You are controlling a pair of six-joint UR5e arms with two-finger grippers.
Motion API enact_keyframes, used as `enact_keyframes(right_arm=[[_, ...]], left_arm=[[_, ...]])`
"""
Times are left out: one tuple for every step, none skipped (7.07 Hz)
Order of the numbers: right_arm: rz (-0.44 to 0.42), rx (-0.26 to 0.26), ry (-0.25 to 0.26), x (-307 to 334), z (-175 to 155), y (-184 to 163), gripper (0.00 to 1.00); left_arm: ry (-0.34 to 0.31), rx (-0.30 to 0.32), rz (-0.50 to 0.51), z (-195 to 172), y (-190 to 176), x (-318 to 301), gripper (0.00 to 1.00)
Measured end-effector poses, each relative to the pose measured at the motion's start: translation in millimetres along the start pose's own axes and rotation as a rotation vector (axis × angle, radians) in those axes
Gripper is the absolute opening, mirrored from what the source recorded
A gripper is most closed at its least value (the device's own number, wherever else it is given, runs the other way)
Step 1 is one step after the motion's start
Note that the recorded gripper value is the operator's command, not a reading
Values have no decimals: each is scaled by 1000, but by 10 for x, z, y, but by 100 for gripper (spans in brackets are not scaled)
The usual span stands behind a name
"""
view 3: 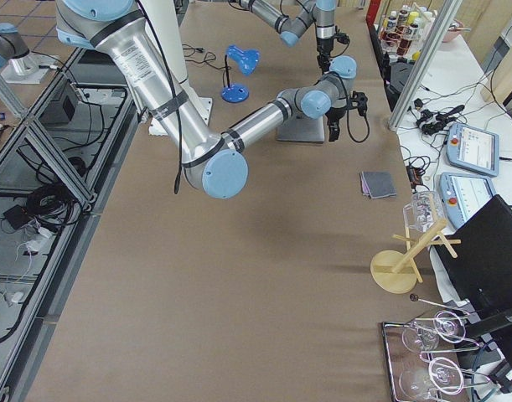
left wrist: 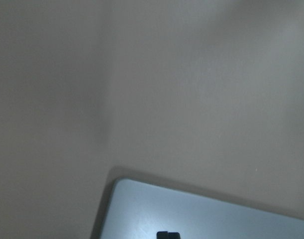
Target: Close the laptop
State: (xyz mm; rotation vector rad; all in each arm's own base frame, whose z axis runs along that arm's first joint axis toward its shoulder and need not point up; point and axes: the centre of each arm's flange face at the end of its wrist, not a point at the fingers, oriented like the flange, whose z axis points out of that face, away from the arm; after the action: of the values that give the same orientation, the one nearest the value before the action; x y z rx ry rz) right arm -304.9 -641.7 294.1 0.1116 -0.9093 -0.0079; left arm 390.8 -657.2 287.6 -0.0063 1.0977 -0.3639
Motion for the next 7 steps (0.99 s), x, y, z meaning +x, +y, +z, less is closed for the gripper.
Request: enact_keyframes(right_arm=[[-17,-13,21,421,-219,-37,100],[-45,-24,41,822,-418,-6,100],[-75,-39,68,1208,-616,65,100],[-94,-62,98,1567,-781,177,100],[-111,-83,124,1900,-885,364,100],[-130,-99,161,2228,-891,607,100],[-136,-119,207,2584,-828,758,100]], left_arm=[[-15,13,20,-253,-255,-313,98],[-42,27,52,-548,-478,-696,98],[-82,45,103,-876,-635,-1190,98],[-134,59,152,-1225,-729,-1729,98],[-189,60,190,-1555,-772,-2193,98],[-241,50,224,-1849,-780,-2640,98],[-281,37,256,-2072,-779,-3125,98]])
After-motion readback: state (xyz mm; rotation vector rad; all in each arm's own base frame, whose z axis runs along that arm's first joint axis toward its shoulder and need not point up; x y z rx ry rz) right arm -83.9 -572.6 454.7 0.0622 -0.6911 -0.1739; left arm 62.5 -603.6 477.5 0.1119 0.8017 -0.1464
